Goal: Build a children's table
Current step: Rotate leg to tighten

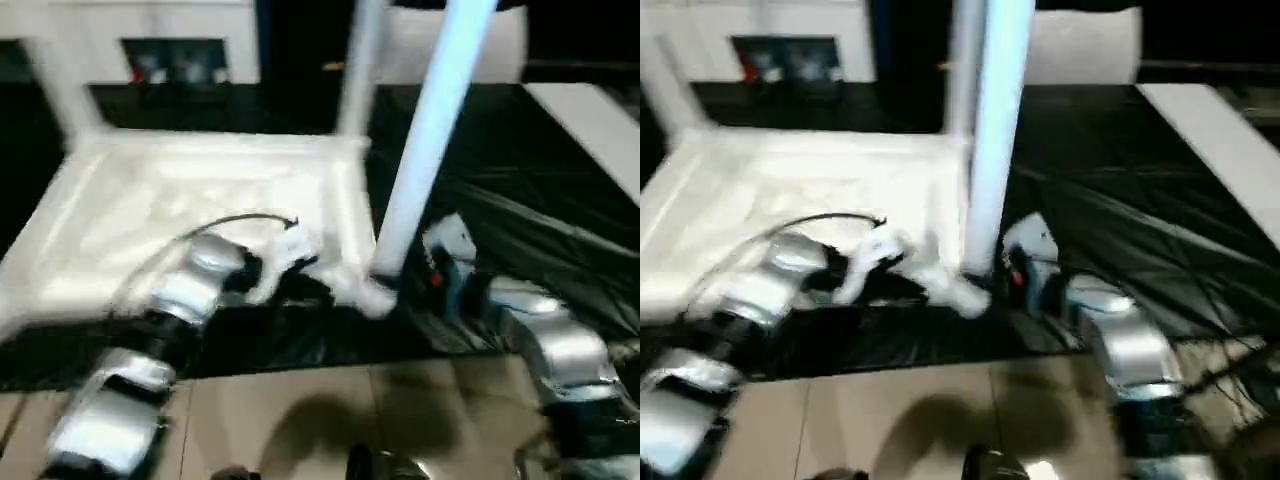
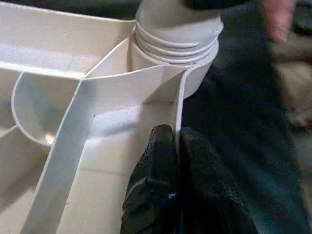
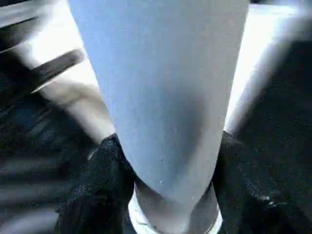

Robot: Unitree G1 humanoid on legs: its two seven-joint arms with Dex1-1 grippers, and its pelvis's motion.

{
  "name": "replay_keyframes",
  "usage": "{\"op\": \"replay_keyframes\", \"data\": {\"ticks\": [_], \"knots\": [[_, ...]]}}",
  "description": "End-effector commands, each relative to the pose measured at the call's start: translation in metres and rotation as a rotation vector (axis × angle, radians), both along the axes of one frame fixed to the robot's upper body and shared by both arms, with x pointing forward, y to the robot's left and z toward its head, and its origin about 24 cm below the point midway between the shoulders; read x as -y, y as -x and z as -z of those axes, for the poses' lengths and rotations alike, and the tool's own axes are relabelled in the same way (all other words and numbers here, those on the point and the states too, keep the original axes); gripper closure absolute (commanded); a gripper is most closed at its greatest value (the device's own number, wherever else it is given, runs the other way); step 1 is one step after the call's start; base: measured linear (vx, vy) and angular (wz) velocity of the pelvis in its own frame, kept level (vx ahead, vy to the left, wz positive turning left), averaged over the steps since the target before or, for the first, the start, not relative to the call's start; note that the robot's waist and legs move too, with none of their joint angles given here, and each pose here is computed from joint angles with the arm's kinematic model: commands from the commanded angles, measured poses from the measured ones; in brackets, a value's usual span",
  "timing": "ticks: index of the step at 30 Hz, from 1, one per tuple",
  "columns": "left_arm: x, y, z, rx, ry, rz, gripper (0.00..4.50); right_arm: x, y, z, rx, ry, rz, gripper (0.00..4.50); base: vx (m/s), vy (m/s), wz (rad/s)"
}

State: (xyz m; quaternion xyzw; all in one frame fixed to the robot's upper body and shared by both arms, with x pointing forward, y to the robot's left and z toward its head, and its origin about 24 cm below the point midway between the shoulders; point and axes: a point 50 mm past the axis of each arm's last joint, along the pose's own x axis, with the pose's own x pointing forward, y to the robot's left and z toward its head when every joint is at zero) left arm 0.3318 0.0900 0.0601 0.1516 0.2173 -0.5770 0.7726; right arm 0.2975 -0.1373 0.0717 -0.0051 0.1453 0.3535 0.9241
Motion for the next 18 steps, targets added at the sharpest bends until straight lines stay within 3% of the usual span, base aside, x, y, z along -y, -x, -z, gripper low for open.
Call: {"op": "replay_keyframes", "data": {"ticks": [1, 4, 8, 13, 14, 18], "knots": [[0.041, 0.004, 0.004, -0.017, 0.063, -0.037, 4.5, -0.051, 0.012, 0.015, -0.108, -0.055, -0.142, 2.53, -0.1, 0.063, -0.02], [0.06, -0.007, -0.005, 0.013, 0.102, -0.226, 4.5, -0.069, 0.0, 0.015, -0.121, -0.056, 0.039, 2.54, -0.022, 0.0, 0.06], [0.066, -0.015, -0.013, 0.056, 0.116, -0.367, 4.5, -0.08, -0.01, 0.012, -0.135, -0.06, 0.196, 2.56, 0.041, 0.034, -0.25], [0.063, -0.015, -0.016, 0.071, 0.112, -0.37, 4.5, -0.084, -0.013, 0.006, -0.095, -0.088, 0.21, 2.56, 0.0, 0.0, 0.0], [0.059, -0.015, -0.016, 0.086, 0.1, -0.342, 4.5, -0.081, -0.013, 0.004, -0.064, -0.093, 0.201, 2.01, 0.0, 0.0, 0.0], [0.05, -0.012, -0.013, 0.095, 0.078, -0.3, 4.5, -0.071, -0.013, 0.002, -0.033, -0.107, 0.193, 1.64, 0.0, 0.0, 0.0]]}}
